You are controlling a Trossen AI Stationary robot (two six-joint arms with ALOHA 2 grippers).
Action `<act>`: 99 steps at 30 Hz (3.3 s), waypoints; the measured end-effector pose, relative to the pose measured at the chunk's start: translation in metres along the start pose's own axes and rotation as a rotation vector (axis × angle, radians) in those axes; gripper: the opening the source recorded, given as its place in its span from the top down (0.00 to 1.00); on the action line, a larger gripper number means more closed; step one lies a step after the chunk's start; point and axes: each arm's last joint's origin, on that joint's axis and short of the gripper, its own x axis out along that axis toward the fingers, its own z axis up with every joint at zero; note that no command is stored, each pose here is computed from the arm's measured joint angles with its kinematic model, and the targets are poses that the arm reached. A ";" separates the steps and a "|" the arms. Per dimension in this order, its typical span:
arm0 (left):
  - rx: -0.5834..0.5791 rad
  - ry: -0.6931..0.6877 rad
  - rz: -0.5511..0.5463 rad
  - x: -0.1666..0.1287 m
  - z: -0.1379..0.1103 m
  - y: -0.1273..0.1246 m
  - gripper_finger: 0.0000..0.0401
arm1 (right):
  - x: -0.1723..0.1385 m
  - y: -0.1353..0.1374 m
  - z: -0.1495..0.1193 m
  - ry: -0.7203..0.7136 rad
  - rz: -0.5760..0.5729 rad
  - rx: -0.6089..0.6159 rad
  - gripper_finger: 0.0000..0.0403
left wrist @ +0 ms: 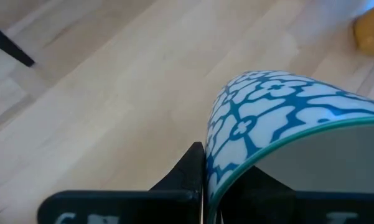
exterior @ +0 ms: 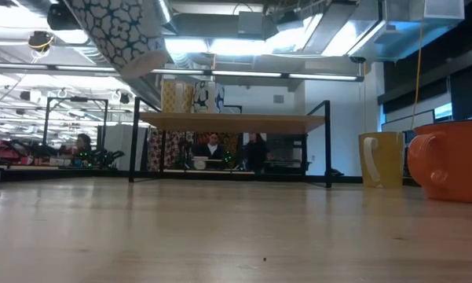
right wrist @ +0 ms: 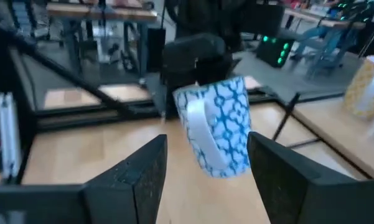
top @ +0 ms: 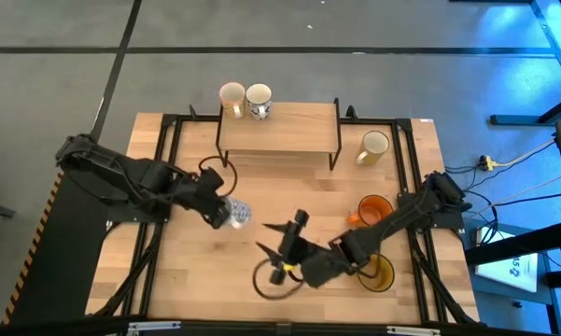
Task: Place coffee mugs
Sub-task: Put the light blue patterned mug on the shelf
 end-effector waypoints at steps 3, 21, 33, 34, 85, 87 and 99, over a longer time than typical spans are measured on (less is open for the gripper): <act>-0.016 -0.011 0.000 -0.001 0.004 0.003 0.96 | 0.017 -0.008 -0.001 -0.006 -0.024 -0.011 0.48; -0.034 0.018 0.067 0.015 0.010 0.003 0.96 | 0.074 -0.012 -0.040 0.034 -0.051 -0.064 0.49; -0.037 0.044 0.086 0.026 0.009 -0.002 0.96 | 0.089 -0.023 -0.044 0.067 -0.018 -0.079 0.85; -0.043 0.046 0.087 0.026 0.009 -0.002 0.96 | 0.088 -0.023 -0.044 0.072 -0.017 -0.090 0.88; 0.385 -0.373 -0.209 -0.111 -0.005 0.099 0.75 | 0.123 -0.230 0.034 -0.079 -0.769 0.232 0.90; 0.394 -0.354 -0.191 -0.110 -0.007 0.101 0.75 | 0.118 -0.239 0.038 -0.065 -0.771 0.232 0.90; 0.423 -0.334 -0.156 -0.109 -0.009 0.104 0.75 | 0.119 -0.289 -0.004 -0.024 -0.700 0.346 0.90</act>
